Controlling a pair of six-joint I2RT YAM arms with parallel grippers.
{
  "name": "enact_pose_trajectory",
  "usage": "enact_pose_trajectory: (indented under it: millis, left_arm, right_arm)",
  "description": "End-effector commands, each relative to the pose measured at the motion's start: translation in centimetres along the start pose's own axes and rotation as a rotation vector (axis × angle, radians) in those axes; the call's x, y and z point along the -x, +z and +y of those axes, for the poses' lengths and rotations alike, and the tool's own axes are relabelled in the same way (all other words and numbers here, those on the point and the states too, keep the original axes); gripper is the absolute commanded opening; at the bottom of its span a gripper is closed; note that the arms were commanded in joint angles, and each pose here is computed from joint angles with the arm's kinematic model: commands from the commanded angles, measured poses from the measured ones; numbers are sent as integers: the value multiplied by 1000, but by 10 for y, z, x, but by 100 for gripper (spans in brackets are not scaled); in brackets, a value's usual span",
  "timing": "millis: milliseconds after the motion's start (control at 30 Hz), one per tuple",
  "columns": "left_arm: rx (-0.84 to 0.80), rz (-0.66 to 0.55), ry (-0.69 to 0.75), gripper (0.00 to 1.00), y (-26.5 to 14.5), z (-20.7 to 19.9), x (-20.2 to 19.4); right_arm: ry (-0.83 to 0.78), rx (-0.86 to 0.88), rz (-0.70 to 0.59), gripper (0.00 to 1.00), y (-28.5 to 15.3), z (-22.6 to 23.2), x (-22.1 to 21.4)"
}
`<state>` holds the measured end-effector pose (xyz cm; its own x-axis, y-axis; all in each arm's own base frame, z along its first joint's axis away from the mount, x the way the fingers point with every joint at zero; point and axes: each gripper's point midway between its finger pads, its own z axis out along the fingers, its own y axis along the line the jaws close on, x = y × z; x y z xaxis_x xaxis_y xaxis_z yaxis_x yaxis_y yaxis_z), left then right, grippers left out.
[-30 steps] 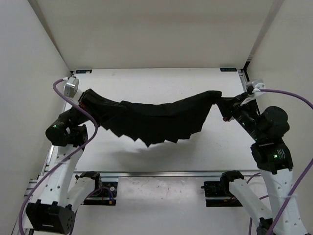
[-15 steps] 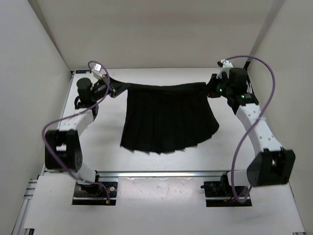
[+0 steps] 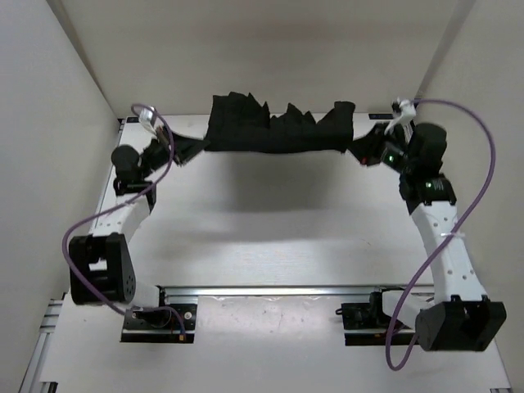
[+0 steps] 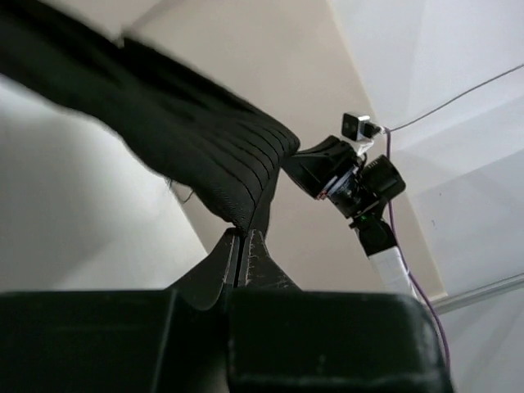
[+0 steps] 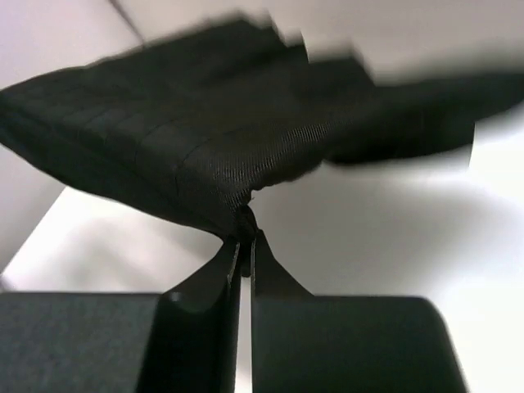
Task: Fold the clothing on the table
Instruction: Fold the skirt
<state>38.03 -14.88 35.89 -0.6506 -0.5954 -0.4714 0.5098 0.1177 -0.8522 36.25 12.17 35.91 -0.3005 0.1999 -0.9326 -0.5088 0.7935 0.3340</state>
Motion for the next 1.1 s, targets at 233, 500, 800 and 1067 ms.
enact_pose_trajectory:
  millis: [233,500,800,1067]
  left_arm:
    - [235,223,-338,0,-98,68,-219]
    - [335,263,-449,0,-121,77,-242]
    - [638,228,-466,0,-121,133,-230]
    - [662,169,-399,0,-79,147,-180]
  right_arm:
    - [509,-211,451,0,-109,0,-213]
    - [669,-182,733,0,-147,56,-241]
    - [745,-219,817,0,-128,27,-257]
    - [846,-293,814,0,-115,2,-267]
